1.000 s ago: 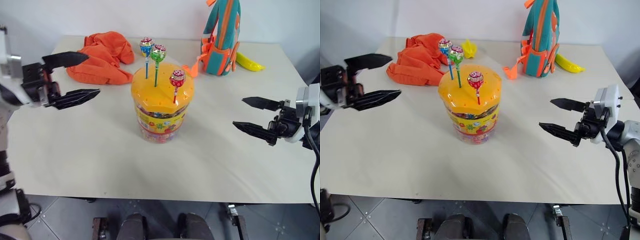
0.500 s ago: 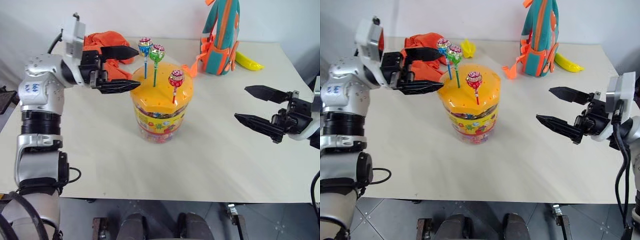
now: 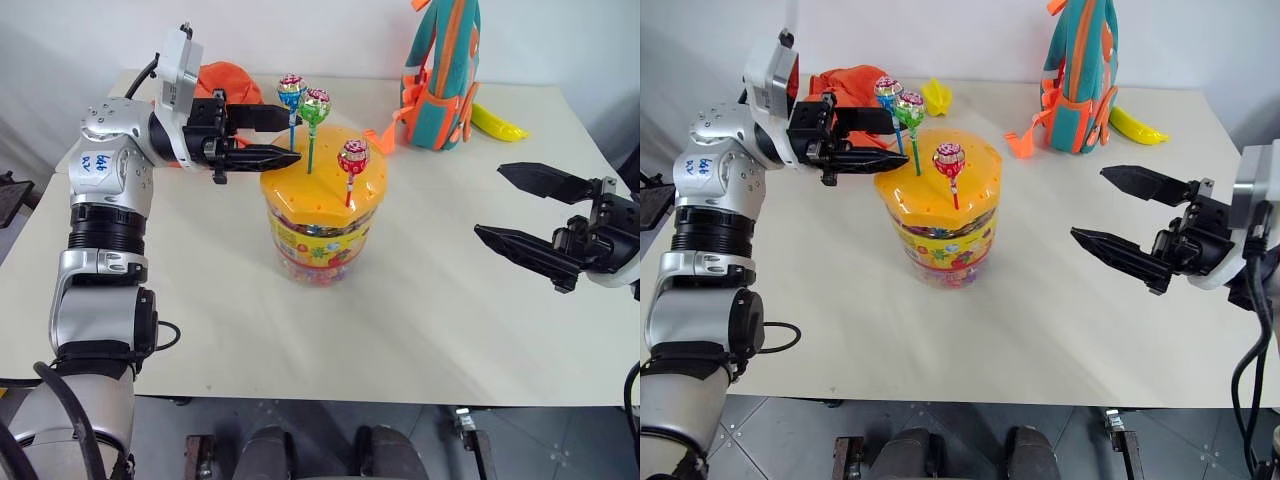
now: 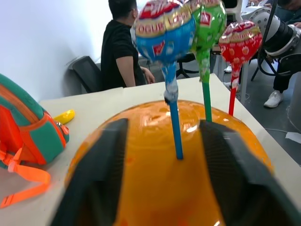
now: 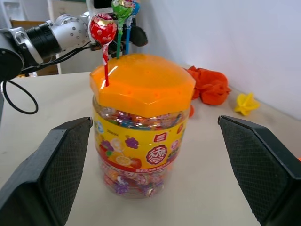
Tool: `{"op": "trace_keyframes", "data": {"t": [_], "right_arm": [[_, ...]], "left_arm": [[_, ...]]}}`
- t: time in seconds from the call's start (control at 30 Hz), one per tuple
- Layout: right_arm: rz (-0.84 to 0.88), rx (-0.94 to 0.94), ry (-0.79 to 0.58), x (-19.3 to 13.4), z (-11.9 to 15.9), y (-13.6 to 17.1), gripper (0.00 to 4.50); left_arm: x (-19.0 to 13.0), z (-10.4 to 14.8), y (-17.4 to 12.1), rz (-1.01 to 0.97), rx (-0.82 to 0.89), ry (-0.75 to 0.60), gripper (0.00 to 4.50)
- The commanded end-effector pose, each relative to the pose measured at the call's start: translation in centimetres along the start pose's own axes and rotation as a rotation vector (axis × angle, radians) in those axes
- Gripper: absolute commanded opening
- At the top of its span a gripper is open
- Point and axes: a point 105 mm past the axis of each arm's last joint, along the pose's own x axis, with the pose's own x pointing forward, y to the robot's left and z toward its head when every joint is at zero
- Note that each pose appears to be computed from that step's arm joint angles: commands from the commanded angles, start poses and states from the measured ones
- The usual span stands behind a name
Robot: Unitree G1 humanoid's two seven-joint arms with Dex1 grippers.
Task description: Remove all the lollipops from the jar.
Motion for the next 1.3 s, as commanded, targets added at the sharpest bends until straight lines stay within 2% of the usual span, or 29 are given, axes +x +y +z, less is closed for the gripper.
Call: {"op": "trace_keyframes", "data": {"t": [0.03, 0.13, 0.17, 0.43, 0.53, 0.57, 0.67, 0.77, 0.83, 0.97, 1.1, 1.3], "right_arm": [[-0.004, -0.07, -0.017, -0.3, 1.3, 0.0, 4.5], [-0.005, -0.073, -0.017, -0.3, 1.3, -0.2, 4.5], [-0.005, -0.076, -0.018, -0.2, 1.4, -0.4, 4.5], [0.008, -0.082, -0.019, -0.3, 1.6, -1.1, 4.5], [0.022, -0.078, -0.012, -0.2, 1.5, -1.4, 4.5], [0.026, -0.076, -0.01, -0.2, 1.5, -1.5, 4.5], [0.036, -0.071, -0.003, -0.3, 1.4, -1.6, 4.5], [0.063, -0.057, 0.008, -0.3, 1.2, -1.7, 4.5], [0.083, -0.05, 0.015, -0.2, 1.0, -1.6, 4.5], [0.185, -0.012, 0.046, 0.1, 0.4, -0.6, 4.5], [0.205, -0.006, 0.041, 0.8, 0.0, -0.9, 4.5], [0.212, -0.004, 0.026, 1.5, -0.3, -1.2, 4.5]], "left_arm": [[-0.1, 1.9, 0.5, 0.007, 0.058, -0.025, 1.05], [0.0, 3.0, 0.9, 0.028, 0.07, -0.064, 0.17], [0.0, 3.7, 1.3, 0.048, 0.074, -0.094, 0.02], [-1.0, 8.5, 2.8, 0.195, 0.133, -0.178, 0.02], [-3.0, 9.0, 4.3, 0.389, 0.106, -0.069, 0.02], [-4.4, 7.7, 4.8, 0.479, 0.035, 0.055, 0.02], [-8.0, 5.0, 5.0, 0.683, -0.167, 0.282, 0.02], [-13.2, 1.7, 3.4, 0.905, -0.343, 0.496, 0.02], [-15.8, 0.0, 1.7, 0.997, -0.417, 0.602, 0.02], [-21.5, -5.1, -4.8, 1.148, -0.653, 0.939, 0.02], [-24.7, -8.2, -9.1, 1.263, -0.823, 1.116, 0.02], [-25.8, -9.7, -12.0, 1.295, -0.944, 1.213, 0.02]]}}
